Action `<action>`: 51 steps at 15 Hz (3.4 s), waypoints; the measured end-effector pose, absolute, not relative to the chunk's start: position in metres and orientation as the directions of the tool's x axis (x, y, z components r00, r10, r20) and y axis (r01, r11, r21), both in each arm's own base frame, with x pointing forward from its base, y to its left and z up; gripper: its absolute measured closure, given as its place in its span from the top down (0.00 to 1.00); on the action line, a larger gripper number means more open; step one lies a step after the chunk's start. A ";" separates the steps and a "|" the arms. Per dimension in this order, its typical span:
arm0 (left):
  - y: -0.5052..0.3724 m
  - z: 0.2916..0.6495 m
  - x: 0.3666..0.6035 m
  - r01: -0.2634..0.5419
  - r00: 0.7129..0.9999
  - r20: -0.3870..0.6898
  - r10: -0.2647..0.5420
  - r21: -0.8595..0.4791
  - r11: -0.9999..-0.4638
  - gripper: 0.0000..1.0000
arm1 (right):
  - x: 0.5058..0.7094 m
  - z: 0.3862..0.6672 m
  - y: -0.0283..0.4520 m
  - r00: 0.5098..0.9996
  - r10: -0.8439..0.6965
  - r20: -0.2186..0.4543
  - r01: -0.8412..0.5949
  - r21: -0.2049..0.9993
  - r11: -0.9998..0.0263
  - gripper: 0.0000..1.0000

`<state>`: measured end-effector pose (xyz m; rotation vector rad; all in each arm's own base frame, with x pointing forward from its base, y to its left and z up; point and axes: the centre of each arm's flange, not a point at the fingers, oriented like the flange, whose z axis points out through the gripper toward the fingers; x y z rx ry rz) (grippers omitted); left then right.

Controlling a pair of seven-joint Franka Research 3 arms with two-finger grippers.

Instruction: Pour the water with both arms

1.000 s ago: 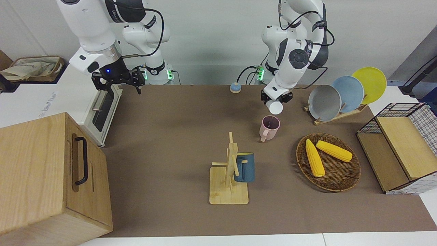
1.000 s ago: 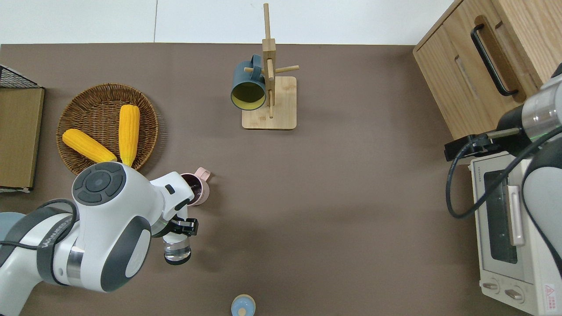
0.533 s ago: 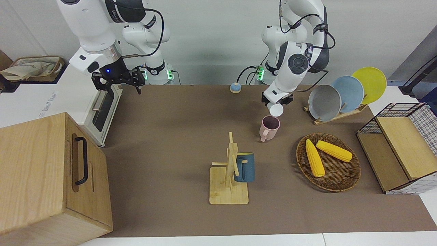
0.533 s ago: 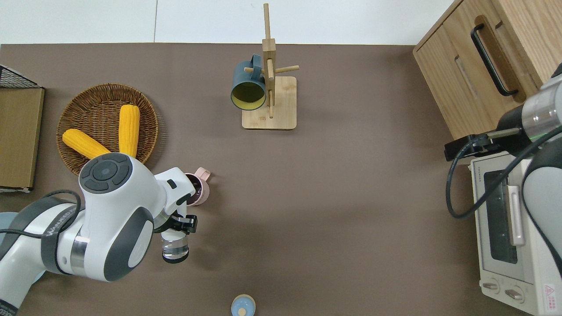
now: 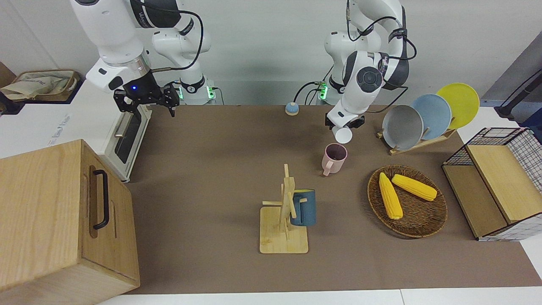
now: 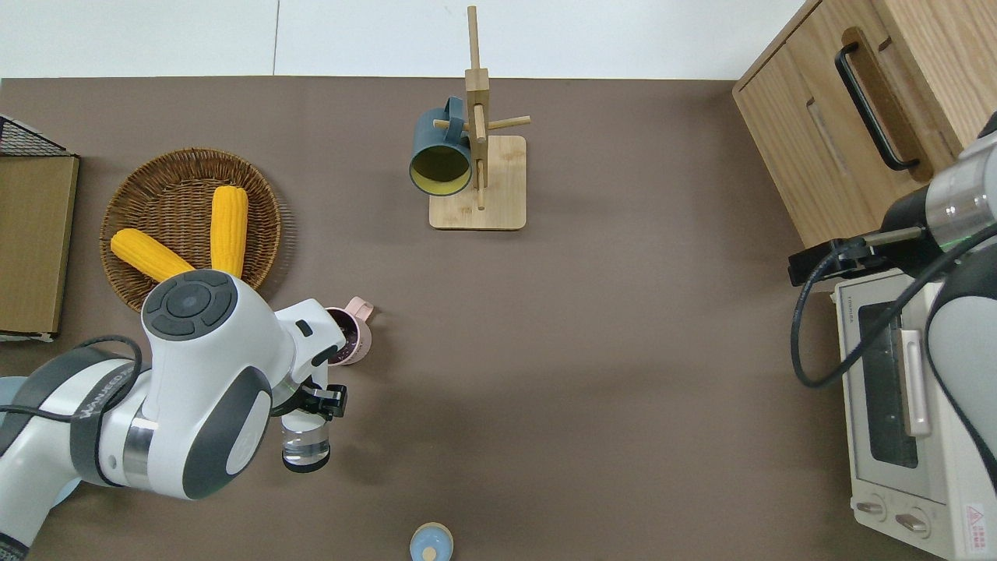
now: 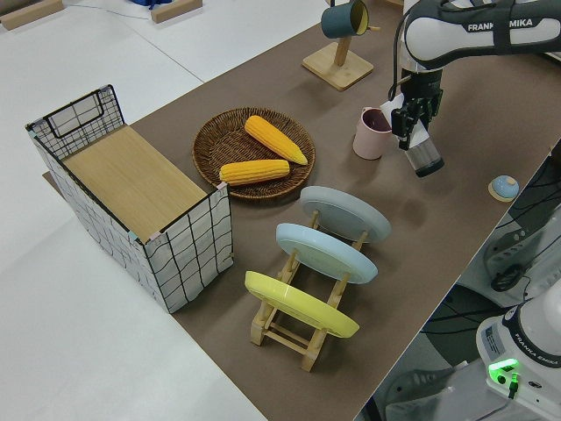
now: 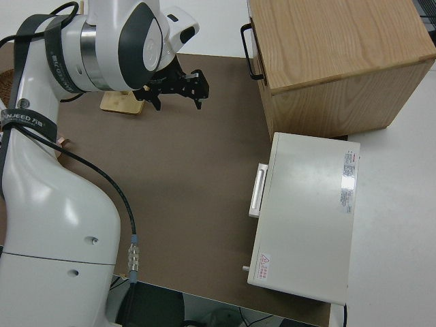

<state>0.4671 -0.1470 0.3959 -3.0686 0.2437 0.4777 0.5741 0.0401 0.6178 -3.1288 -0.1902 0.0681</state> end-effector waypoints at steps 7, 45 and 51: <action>-0.147 0.397 0.467 -0.160 0.940 -0.305 -0.151 -0.005 -0.987 0.63 | 0.574 0.618 0.040 0.992 0.121 -0.043 0.121 -0.009 -0.993 0.99; -0.131 0.410 0.416 -0.130 0.991 0.041 -0.131 -0.023 -0.991 0.63 | 0.574 0.618 0.040 0.992 0.121 -0.043 0.121 -0.009 -0.993 0.99; -0.089 0.444 0.420 -0.015 0.975 0.224 -0.016 -0.006 -1.000 0.63 | 0.574 0.618 0.040 0.992 0.121 -0.043 0.121 -0.009 -0.993 0.99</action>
